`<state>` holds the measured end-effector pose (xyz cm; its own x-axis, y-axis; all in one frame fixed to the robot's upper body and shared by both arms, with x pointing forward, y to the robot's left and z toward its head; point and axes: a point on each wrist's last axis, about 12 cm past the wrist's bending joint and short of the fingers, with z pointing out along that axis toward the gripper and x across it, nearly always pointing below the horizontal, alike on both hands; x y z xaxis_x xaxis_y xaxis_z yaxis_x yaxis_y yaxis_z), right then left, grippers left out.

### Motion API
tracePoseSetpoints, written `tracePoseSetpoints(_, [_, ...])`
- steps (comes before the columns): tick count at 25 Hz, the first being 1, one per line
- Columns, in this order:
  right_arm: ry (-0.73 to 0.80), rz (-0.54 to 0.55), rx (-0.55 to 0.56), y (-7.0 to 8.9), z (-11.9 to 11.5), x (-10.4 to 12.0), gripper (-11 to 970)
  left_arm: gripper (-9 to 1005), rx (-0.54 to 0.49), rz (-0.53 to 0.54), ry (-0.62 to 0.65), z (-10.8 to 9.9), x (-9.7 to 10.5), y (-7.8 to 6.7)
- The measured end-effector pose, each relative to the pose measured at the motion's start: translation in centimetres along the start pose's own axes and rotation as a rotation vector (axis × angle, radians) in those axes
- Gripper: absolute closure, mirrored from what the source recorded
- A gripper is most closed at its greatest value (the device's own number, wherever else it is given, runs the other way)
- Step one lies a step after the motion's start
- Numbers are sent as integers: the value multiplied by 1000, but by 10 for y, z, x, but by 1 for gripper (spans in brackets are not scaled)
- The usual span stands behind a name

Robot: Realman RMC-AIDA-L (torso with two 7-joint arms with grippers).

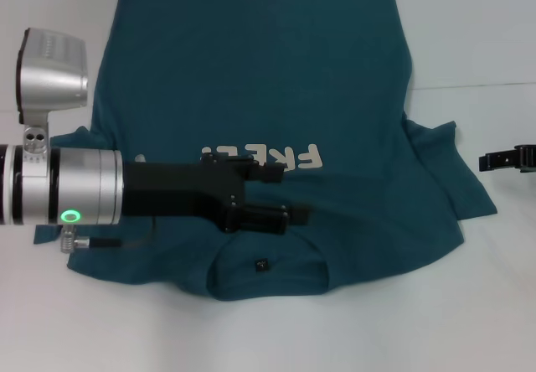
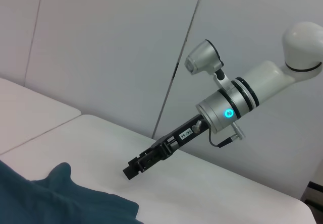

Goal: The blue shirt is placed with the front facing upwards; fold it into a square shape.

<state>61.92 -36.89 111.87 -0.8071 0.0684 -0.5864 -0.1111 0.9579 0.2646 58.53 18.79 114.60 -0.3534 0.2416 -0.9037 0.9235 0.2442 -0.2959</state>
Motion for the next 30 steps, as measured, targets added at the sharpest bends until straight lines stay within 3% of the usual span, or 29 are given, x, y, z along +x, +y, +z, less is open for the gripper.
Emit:
tracePoseSetpoints(9, [19,7,-8,3,9,6,151,124,1,-15,-2,-1,2,-1])
tracePoseSetpoints(15, [20,6,7,2,14,9,211,124,6,-16,-3,0,2,-1])
tracePoseSetpoints(30, [15,-22,24,11,26,8,212,124,10,-20,-3,1,3,-2])
